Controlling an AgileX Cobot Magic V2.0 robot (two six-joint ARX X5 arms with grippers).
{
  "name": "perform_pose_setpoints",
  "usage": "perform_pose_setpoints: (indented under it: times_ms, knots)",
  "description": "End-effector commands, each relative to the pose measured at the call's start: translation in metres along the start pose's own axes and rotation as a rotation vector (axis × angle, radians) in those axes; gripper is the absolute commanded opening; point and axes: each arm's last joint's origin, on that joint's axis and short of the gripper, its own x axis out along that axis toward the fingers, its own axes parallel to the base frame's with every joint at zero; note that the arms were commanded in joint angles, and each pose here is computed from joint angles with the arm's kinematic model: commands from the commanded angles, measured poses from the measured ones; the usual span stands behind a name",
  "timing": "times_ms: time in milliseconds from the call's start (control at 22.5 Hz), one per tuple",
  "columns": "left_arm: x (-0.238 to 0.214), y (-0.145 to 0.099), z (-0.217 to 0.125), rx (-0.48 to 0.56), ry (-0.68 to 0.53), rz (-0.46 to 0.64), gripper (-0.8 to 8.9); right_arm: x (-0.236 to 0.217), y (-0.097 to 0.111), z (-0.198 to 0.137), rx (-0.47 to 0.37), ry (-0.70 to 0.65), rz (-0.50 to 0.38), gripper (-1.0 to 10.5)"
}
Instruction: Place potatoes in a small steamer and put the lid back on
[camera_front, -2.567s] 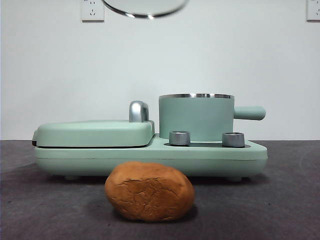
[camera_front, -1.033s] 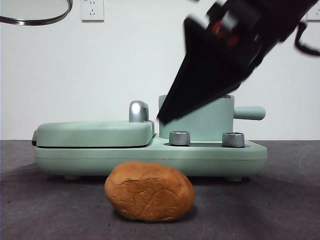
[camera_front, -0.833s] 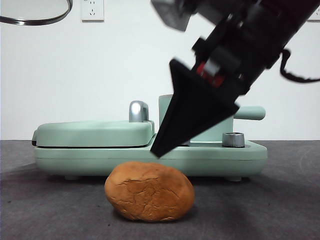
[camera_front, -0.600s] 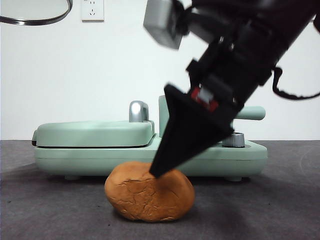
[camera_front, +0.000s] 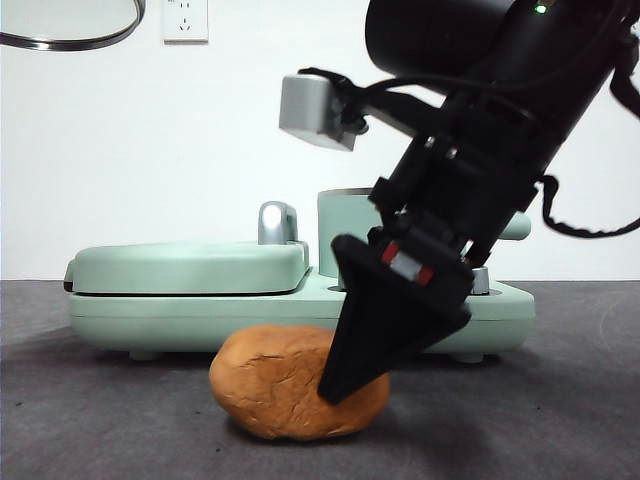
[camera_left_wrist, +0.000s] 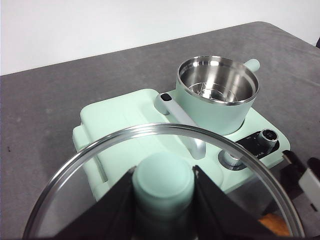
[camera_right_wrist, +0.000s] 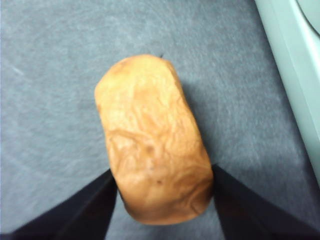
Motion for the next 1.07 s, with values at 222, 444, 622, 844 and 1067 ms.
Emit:
perform_pose_setpoints:
  times_ms: [222,444,622,844,1067]
  knots:
    - [-0.003,-0.001,0.007,0.006,-0.042,0.0,0.13,-0.063,0.01,0.024,0.055,-0.083,-0.022,2.3]
    - [-0.003,-0.001,0.007,0.006,-0.041,0.0,0.13,-0.139,0.011,0.055,0.193,-0.144,-0.193,2.3]
    - [-0.003,-0.001,0.007,0.006,-0.041,0.0,0.13,-0.186,0.002,0.083,0.23,-0.173,-0.302,2.3]
    - [-0.003,-0.001,0.007,0.006,-0.041,0.0,0.13,-0.215,-0.021,0.108,0.294,-0.241,-0.393,2.3]
    - [-0.003,-0.001,0.007,0.006,-0.041,0.0,0.13,-0.223,-0.054,0.129,0.372,-0.26,-0.452,2.3]
